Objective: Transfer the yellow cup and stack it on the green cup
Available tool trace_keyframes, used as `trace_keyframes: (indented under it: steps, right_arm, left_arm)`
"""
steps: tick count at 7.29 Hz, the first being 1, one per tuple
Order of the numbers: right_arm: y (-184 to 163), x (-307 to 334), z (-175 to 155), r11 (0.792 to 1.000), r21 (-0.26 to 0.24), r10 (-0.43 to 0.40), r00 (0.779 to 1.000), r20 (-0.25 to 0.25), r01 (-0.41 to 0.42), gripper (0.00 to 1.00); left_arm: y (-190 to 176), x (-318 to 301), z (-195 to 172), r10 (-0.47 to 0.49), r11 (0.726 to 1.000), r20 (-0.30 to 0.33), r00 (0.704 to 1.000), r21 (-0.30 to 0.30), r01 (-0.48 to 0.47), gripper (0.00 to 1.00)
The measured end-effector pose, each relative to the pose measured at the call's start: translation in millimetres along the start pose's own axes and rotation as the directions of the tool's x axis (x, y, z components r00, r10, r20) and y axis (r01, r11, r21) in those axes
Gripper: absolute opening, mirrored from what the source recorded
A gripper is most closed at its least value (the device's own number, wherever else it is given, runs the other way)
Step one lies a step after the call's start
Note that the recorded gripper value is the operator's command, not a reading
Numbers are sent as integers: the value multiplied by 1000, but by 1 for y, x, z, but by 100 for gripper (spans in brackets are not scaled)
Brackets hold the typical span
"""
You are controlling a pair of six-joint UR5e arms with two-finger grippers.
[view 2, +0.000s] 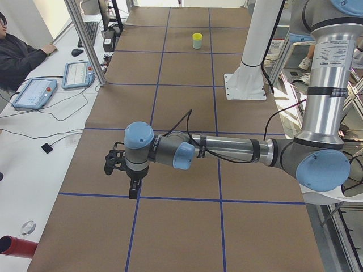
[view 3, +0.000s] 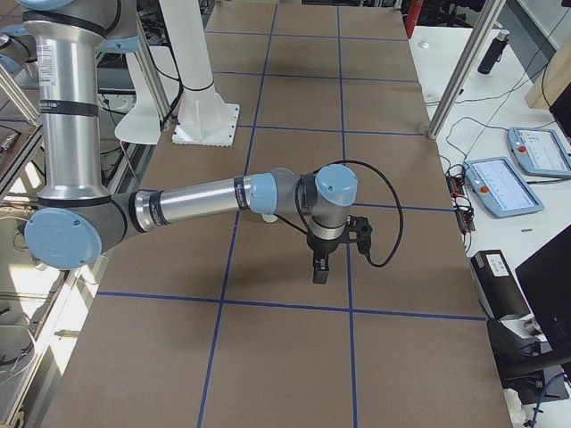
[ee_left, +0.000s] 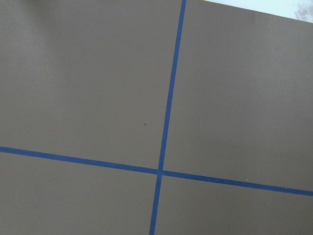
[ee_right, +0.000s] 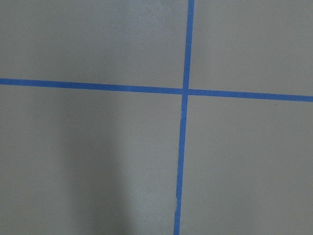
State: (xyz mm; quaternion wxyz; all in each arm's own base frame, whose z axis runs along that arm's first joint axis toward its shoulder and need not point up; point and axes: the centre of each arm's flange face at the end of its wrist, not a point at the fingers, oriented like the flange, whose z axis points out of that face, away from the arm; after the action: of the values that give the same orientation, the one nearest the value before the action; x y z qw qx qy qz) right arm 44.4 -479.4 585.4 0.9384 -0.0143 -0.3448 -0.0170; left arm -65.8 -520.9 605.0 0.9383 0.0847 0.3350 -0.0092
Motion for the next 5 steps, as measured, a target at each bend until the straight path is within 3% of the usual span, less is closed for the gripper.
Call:
trace_keyframes:
  steps: [2,5]
  right_arm:
    - [0,8,9,1000,-14,12,1000,1,-12,99]
    - [2,12,15,1000,-23,20,1000,3,-20,99]
  left_arm:
    - [30,-2,5,55,996,8,998,-71,-54,100]
    - [51,-13,15,47,993,5,999,-107,-46,100]
